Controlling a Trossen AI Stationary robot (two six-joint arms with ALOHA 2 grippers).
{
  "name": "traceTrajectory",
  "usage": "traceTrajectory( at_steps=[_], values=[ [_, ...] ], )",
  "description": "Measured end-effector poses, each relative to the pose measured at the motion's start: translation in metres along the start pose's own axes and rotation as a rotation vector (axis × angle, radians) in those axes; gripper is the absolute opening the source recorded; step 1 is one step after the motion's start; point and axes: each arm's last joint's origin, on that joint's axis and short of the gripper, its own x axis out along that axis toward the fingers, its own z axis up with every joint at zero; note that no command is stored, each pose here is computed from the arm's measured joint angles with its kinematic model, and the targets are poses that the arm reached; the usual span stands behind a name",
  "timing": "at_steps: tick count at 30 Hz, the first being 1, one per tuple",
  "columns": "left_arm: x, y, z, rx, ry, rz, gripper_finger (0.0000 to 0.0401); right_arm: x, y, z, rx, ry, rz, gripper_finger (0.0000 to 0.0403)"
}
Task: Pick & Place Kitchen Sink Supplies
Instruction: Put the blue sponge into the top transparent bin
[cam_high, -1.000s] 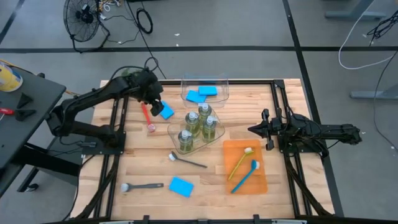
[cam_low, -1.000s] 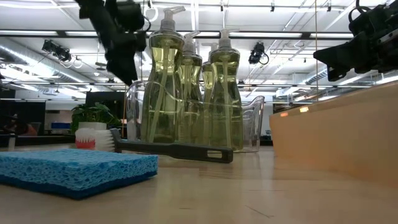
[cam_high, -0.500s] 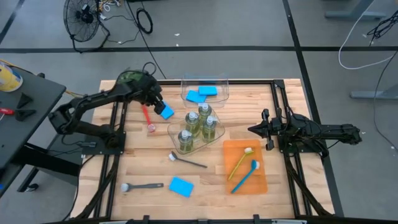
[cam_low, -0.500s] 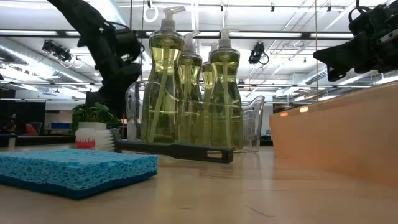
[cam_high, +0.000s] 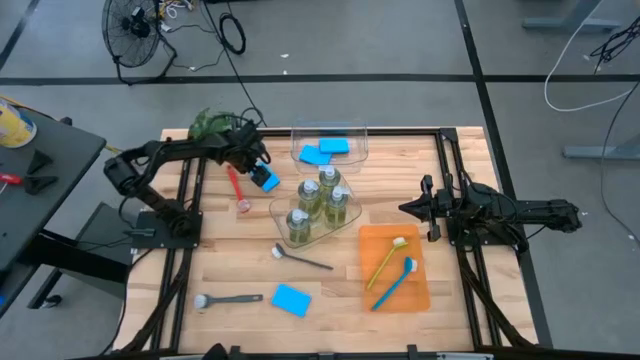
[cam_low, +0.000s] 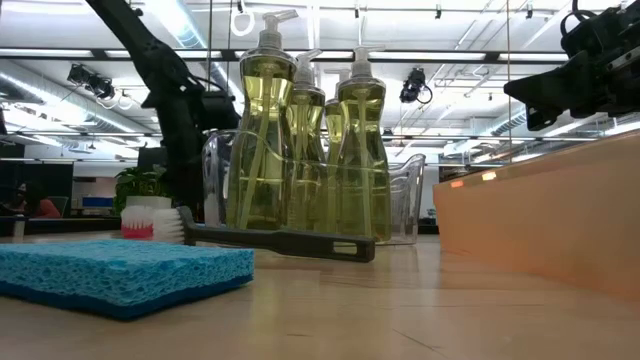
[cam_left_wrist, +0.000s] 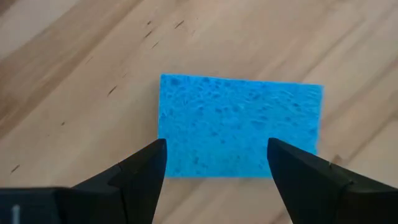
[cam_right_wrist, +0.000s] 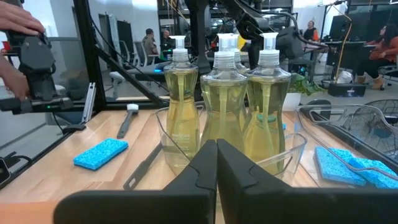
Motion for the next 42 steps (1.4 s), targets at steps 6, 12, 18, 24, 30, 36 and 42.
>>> traceTrajectory(
  at_steps=[6, 12, 18, 24, 30, 36, 42],
  values=[
    [0.010, 0.001, 0.003, 0.001, -0.004, 0.019, 0.0284, 0.000, 0.000, 0.000, 0.000, 0.000, 0.000, 0.0007],
    [0.011, 0.001, 0.003, 0.016, -0.008, 0.032, 0.0284, 0.000, 0.000, 0.000, 0.000, 0.000, 0.000, 0.0007],
    [0.008, 0.004, 0.007, 0.035, -0.007, 0.041, 0.0284, 0.000, 0.000, 0.000, 0.000, 0.000, 0.000, 0.0007],
    [-0.001, 0.010, 0.020, 0.067, -0.045, 0.035, 0.0284, 0.000, 0.000, 0.000, 0.000, 0.000, 0.000, 0.0007],
    [0.006, 0.016, 0.016, 0.051, 0.000, 0.004, 0.0284, 0.000, 0.000, 0.000, 0.000, 0.001, 0.000, 0.0007],
    [0.020, 0.016, 0.013, 0.041, 0.056, -0.033, 0.0282, 0.000, 0.000, 0.000, 0.000, 0.001, 0.000, 0.0007],
    [0.024, 0.016, 0.012, 0.041, 0.074, -0.048, 0.0231, 0.000, 0.000, 0.000, 0.000, 0.001, 0.000, 0.0007]
  ],
)
